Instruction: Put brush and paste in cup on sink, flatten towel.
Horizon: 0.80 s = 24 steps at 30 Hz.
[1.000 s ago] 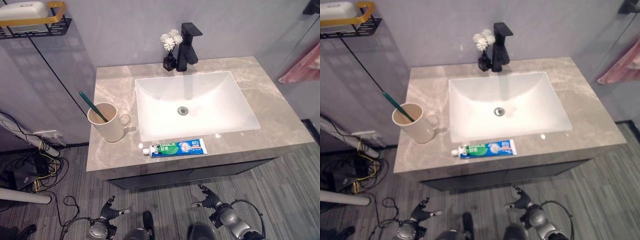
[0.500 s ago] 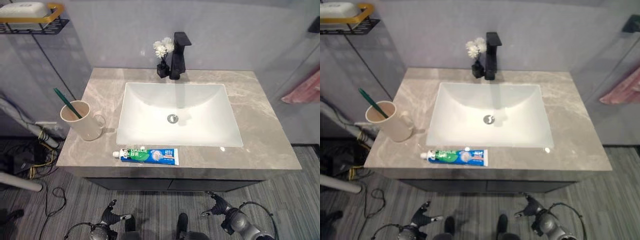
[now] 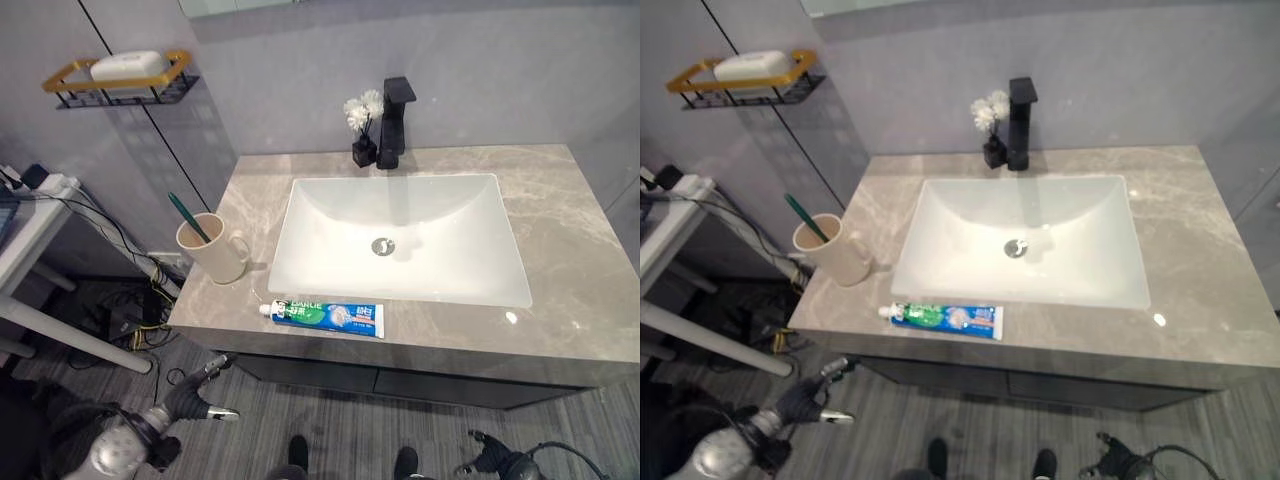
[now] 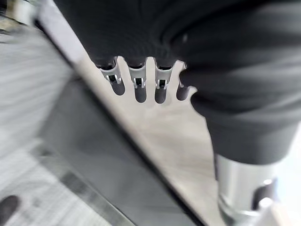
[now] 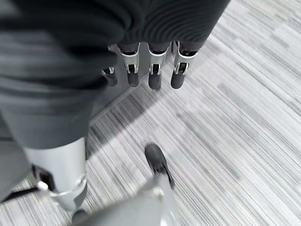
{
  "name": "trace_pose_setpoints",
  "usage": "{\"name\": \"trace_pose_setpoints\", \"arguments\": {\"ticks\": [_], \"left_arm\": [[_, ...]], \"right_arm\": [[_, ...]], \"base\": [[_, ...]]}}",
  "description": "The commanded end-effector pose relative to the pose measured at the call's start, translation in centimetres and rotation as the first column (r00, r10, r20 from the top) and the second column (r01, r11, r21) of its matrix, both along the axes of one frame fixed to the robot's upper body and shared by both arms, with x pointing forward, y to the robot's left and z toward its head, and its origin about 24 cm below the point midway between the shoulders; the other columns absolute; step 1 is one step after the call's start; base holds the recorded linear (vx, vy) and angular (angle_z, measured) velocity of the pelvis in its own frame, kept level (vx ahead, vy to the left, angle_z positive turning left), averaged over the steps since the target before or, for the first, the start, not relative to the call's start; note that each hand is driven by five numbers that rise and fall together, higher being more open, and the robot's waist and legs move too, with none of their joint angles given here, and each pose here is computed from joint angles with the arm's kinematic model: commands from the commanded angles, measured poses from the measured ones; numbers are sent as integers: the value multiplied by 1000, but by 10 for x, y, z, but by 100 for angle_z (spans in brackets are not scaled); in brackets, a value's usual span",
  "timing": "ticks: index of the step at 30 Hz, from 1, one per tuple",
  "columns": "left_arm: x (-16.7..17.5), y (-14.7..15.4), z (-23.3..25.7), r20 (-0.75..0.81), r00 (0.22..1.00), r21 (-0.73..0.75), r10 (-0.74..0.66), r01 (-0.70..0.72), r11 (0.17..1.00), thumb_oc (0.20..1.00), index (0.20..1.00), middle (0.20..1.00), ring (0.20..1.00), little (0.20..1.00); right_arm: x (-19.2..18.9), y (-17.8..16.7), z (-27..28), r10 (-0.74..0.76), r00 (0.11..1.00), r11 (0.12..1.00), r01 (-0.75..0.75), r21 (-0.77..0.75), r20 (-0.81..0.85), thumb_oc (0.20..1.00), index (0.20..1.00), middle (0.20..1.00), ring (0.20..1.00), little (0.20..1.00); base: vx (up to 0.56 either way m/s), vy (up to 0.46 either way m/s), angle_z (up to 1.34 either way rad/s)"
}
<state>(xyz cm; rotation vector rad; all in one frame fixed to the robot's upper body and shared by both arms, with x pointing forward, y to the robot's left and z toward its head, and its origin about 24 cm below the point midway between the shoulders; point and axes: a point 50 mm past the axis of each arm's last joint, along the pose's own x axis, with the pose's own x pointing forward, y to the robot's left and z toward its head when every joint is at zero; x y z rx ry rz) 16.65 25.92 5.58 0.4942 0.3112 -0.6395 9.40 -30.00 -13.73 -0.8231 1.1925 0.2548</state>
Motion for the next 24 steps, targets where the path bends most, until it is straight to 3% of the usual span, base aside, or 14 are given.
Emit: {"name": "trace_pose_setpoints", "arguments": {"ticks": [1,5,6,12,14,24], "left_arm": [[6,-15,42,24,990,-209,-142,144,967,1000,1000,1000,1000,1000],[16,-19,74,161,978,-277,-134,176,945,1000,1000,1000,1000,1000],[23,-19,93,288,955,-307,-74,166,937,1000,1000,1000,1000,1000],[33,-17,120,513,859,-236,2,139,962,1000,1000,1000,1000,1000],[43,-13,111,541,838,-236,71,70,969,1000,1000,1000,1000,1000],[55,-37,78,521,853,-161,10,87,983,1000,1000,1000,1000,1000]], "right_arm": [[-1,19,-9,30,998,999,-27,46,-53,1000,1000,1000,1000,1000],[-9,23,-12,94,992,995,-91,38,-87,1000,1000,1000,1000,1000],[-14,23,-13,63,993,997,-59,44,-95,1000,1000,1000,1000,1000],[-21,22,-14,-60,996,996,64,60,-65,1000,1000,1000,1000,1000],[-18,26,-15,-70,996,995,74,73,-57,1000,1000,1000,1000,1000],[-4,28,-12,-41,999,997,42,70,-11,1000,1000,1000,1000,1000]], "base": [[23,26,-5],[-4,8,-7],[0,0,0],[0,0,0],[14,14,5],[3,2,0]]}}
